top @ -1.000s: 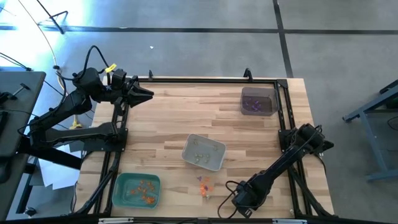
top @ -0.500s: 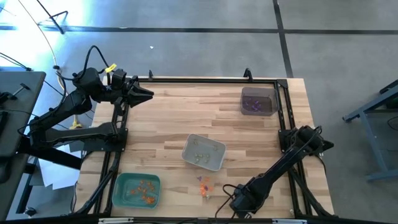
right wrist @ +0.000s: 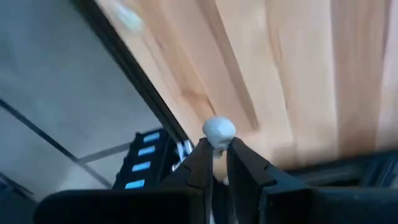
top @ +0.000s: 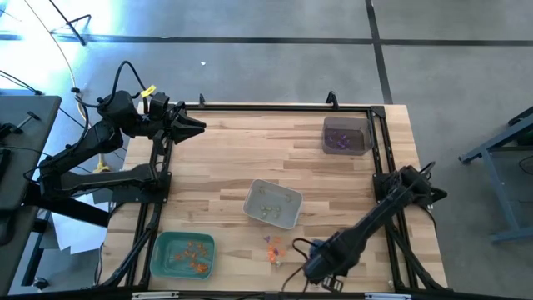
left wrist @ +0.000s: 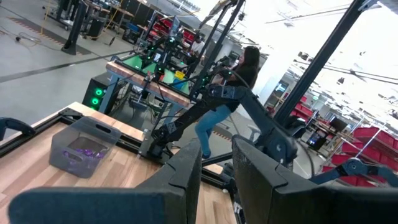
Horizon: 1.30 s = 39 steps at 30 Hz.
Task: Sort Halloween decoration
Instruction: Put the white skull toy into the white bin
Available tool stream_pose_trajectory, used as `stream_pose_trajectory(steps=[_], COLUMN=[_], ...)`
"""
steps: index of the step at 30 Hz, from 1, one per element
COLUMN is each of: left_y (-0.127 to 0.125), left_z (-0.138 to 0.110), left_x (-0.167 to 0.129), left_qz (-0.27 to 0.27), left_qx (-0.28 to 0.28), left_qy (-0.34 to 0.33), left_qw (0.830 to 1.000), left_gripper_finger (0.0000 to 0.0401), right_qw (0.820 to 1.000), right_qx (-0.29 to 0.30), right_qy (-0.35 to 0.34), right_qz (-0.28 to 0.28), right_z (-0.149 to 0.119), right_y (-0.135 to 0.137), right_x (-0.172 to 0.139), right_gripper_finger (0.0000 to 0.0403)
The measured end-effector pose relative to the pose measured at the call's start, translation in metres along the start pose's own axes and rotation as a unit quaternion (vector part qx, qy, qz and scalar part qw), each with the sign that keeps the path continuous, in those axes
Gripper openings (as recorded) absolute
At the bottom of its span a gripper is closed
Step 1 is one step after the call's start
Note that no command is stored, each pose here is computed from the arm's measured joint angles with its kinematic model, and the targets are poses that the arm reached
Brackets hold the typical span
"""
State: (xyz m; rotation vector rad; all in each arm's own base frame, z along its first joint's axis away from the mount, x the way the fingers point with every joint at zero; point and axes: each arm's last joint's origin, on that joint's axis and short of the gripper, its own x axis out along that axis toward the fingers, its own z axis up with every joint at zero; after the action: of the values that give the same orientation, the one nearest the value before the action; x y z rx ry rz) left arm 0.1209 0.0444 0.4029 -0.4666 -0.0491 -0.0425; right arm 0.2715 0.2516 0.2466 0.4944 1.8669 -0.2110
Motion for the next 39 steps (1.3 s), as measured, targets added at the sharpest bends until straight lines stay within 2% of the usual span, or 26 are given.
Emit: stream_pose_trajectory(steps=[6,9,12,16,19,22,26,30,32,36,39], left_y=[0.000,0.000,0.000,0.000,0.000,0.000,0.000,0.000,0.000,0.001,0.001], left_z=[0.000,0.000,0.000,0.000,0.000,0.000,0.000,0.000,0.000,-0.001,-0.003], left_x=[0.000,0.000,0.000,0.000,0.000,0.000,0.000,0.000,0.000,0.000,-0.001], left_qz=[0.000,0.000,0.000,0.000,0.000,0.000,0.000,0.000,0.000,0.002,0.007], left_qx=[0.000,0.000,0.000,0.000,0.000,0.003,0.013,0.014,0.015,0.025,0.027], left_qy=[0.000,0.000,0.000,0.000,0.000,0.000,0.000,0.001,0.001,0.006,0.015], left_qw=[1.000,1.000,1.000,1.000,1.000,1.000,1.000,1.000,1.000,1.000,0.999], left_gripper_finger=[0.0076,0.0076,0.0076,0.0076,0.0076,0.0076,0.0076,0.0076,0.0076,0.0076,0.0076], right_qw=[0.991,0.982,0.974,0.958,0.952,0.949,0.937,0.902,0.889,0.901,0.899], right_qx=[-0.084,-0.108,-0.132,-0.183,-0.191,-0.175,-0.149,-0.136,-0.155,-0.176,-0.183], right_qy=[-0.102,-0.153,-0.162,-0.193,-0.205,-0.232,-0.298,-0.407,-0.430,-0.397,-0.394], right_qz=[0.009,-0.033,-0.091,-0.108,-0.122,-0.120,-0.107,-0.055,-0.035,-0.008,0.057], right_z=[0.025,0.035,0.040,0.049,0.055,0.061,0.074,0.104,0.117,0.141,0.159], right_y=[-0.006,-0.018,-0.031,-0.043,-0.057,-0.074,-0.099,-0.114,-0.119,-0.129,-0.135], right_x=[-0.046,-0.065,-0.076,-0.091,-0.103,-0.120,-0.146,-0.173,-0.179,-0.161,-0.145], right_gripper_finger=[0.0034,0.0035,0.0035,0.0035,0.0035,0.0035,0.0035,0.0035,0.0035,0.0035,0.0035])
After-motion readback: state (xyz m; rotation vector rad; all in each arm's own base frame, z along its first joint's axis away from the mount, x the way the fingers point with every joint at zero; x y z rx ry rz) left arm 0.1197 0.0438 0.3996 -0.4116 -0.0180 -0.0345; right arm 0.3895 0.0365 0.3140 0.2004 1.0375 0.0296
